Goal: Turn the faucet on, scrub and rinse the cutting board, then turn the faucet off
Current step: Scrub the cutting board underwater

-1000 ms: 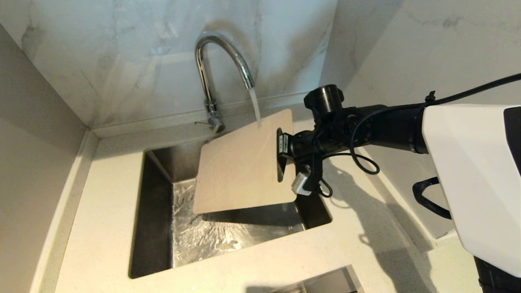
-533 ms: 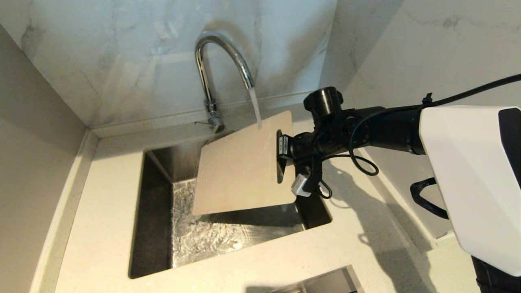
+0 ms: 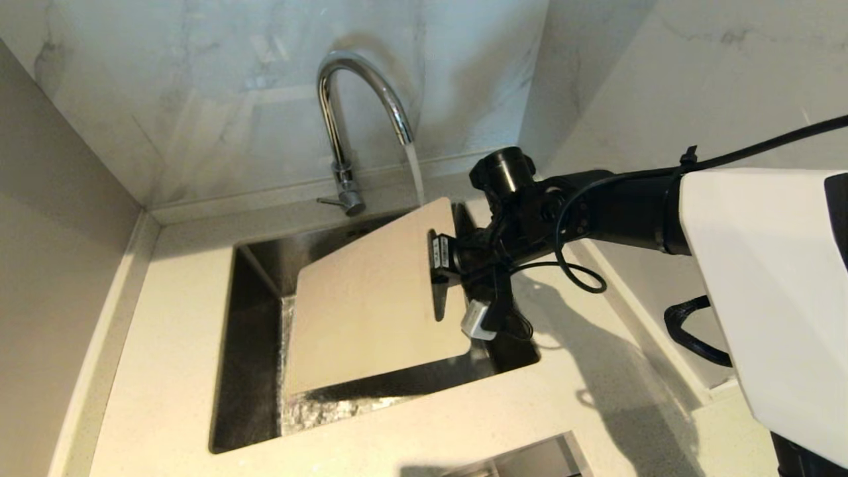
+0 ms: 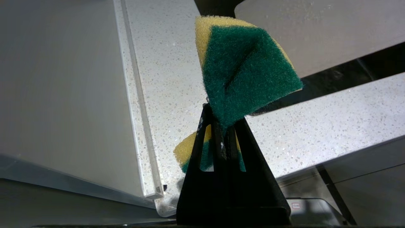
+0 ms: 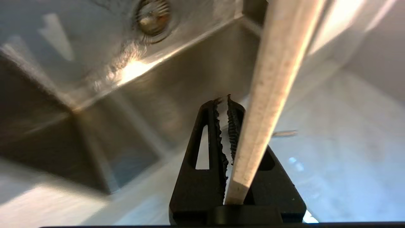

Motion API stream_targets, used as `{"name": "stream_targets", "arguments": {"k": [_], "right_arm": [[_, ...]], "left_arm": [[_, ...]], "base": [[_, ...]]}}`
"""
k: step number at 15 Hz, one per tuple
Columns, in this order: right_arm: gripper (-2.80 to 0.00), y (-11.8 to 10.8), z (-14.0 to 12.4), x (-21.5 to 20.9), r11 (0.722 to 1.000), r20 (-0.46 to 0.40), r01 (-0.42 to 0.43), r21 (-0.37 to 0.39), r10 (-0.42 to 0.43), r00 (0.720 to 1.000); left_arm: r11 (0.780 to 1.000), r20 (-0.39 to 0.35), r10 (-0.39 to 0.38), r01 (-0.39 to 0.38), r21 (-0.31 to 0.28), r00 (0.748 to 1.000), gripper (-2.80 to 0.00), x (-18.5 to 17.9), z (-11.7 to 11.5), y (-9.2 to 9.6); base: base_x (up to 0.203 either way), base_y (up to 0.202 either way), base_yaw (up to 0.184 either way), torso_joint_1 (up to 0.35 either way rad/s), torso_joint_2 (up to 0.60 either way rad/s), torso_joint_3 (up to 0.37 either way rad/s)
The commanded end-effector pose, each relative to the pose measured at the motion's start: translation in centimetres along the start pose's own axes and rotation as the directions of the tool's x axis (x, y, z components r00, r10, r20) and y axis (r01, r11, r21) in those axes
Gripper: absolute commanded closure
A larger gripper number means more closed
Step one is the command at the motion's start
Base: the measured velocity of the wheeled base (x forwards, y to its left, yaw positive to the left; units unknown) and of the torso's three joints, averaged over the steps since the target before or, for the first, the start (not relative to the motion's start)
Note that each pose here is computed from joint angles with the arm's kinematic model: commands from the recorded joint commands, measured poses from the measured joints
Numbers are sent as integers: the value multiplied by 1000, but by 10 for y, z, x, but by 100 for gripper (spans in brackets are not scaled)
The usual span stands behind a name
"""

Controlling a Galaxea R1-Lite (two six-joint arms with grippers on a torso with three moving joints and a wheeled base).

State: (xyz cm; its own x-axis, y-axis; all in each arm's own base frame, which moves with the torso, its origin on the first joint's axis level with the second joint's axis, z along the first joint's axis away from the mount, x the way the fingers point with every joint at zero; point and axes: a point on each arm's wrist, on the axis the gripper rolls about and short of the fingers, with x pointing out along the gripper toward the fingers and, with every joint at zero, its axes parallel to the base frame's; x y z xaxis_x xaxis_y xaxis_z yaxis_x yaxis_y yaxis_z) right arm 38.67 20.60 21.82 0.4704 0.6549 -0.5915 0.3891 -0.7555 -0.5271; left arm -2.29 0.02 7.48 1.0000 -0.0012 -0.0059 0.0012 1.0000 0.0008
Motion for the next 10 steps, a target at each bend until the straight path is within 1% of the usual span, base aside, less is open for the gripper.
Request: {"name": "stream_targets", "arguments": {"k": [1, 2, 4, 5, 6, 7, 9, 10], "right_arm": [[0, -19, 1, -11, 999, -11, 31, -36, -32, 999], [0, -23, 1, -16, 998, -19, 38, -42, -39, 999], [0, -29, 0, -24, 998, -34, 47, -49, -49, 998], [0, -34, 0, -28, 997, -39, 57, -46, -59, 998], [0, -37, 0, -30, 998, -45, 63, -31, -64, 997], [0, -40, 0, -31, 997, -53, 73, -24, -74, 996], [0, -46, -4, -33, 995, -91, 100, -14, -101, 991], [0, -46, -4, -33, 995, -93, 102, -11, -102, 990]], "left_arm": [[1000, 25, 11, -11, 13, 1000, 0, -2, 8, 0], [1000, 50, 27, -28, 15, 998, 0, -7, 21, 1], [998, 55, 59, -60, 19, 997, 0, -17, 44, 1], [997, 45, 69, -70, 21, 997, 0, -20, 60, 2], [997, 19, 76, -76, 24, 997, 0, -17, 73, 2], [996, 6, 87, -87, 26, 996, 0, -14, 91, 2], [994, -13, 106, -106, 40, 994, 0, -3, 127, 3], [992, -24, 111, -110, 54, 993, 0, 5, 143, 3]], "base": [[0, 0, 0, 0, 0, 0], [0, 0, 0, 0, 0, 0], [0, 0, 0, 0, 0, 0], [0, 0, 0, 0, 0, 0], [0, 0, 0, 0, 0, 0], [0, 0, 0, 0, 0, 0], [0, 0, 0, 0, 0, 0], [0, 0, 0, 0, 0, 0]]}}
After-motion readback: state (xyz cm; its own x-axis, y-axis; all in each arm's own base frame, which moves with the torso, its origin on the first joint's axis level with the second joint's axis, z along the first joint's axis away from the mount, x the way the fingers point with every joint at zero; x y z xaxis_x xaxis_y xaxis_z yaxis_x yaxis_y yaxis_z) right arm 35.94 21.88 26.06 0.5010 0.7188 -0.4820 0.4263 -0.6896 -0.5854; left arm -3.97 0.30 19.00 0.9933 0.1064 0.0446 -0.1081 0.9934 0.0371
